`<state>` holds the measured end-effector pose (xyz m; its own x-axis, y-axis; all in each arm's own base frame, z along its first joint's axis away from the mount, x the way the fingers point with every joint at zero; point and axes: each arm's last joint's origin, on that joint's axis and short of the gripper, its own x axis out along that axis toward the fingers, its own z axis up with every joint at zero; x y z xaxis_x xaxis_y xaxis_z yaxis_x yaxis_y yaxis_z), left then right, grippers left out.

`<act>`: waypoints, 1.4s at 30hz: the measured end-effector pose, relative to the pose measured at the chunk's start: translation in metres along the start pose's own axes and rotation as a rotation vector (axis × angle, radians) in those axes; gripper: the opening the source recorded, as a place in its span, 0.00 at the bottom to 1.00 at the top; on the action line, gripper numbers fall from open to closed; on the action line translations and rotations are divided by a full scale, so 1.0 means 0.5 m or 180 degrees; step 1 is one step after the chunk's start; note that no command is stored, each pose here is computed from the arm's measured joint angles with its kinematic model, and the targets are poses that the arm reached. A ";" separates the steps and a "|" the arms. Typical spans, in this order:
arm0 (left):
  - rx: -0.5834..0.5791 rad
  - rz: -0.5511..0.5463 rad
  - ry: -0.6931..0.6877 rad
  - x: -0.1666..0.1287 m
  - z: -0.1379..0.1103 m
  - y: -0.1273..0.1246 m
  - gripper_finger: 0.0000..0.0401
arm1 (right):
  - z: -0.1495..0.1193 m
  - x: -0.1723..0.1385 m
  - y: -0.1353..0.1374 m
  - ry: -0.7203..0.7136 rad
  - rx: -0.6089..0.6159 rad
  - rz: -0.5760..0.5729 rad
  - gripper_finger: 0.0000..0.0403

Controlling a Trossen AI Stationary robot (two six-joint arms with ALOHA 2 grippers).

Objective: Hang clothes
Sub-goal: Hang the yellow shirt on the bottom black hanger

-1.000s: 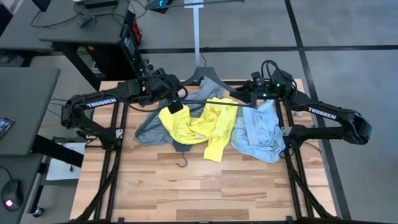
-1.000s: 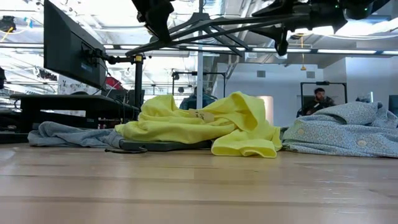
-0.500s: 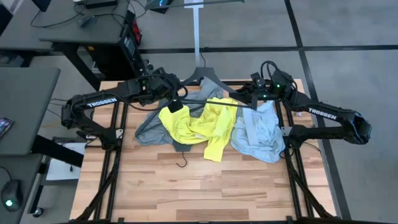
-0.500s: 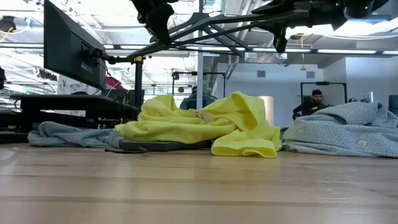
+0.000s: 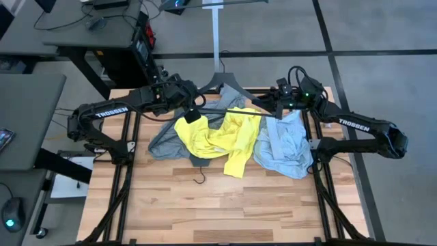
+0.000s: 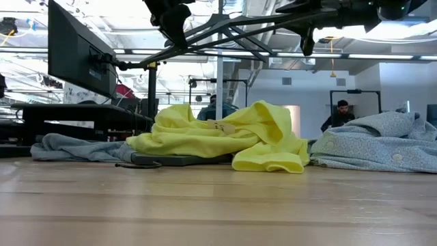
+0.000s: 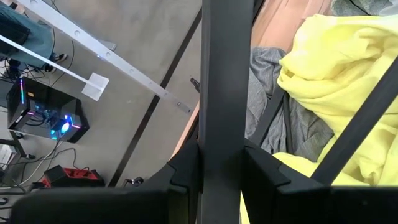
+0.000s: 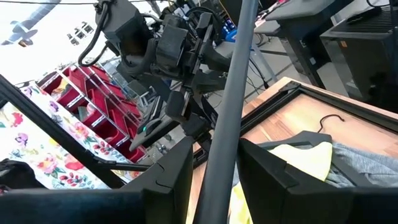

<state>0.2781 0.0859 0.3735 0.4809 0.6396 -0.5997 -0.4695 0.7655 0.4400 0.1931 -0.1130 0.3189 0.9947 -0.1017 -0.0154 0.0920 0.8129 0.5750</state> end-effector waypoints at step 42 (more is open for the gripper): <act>-0.0326 -0.1834 0.1186 0.158 -0.036 -0.163 0.48 | 0.117 -0.157 0.145 0.0723 -0.1317 -0.0767 0.26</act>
<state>0.3411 0.0727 0.2779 0.3967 0.0525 -0.9165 -0.2920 0.9537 -0.0717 0.1190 -0.0797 0.4099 0.9238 -0.2239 -0.3105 0.2839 0.9448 0.1633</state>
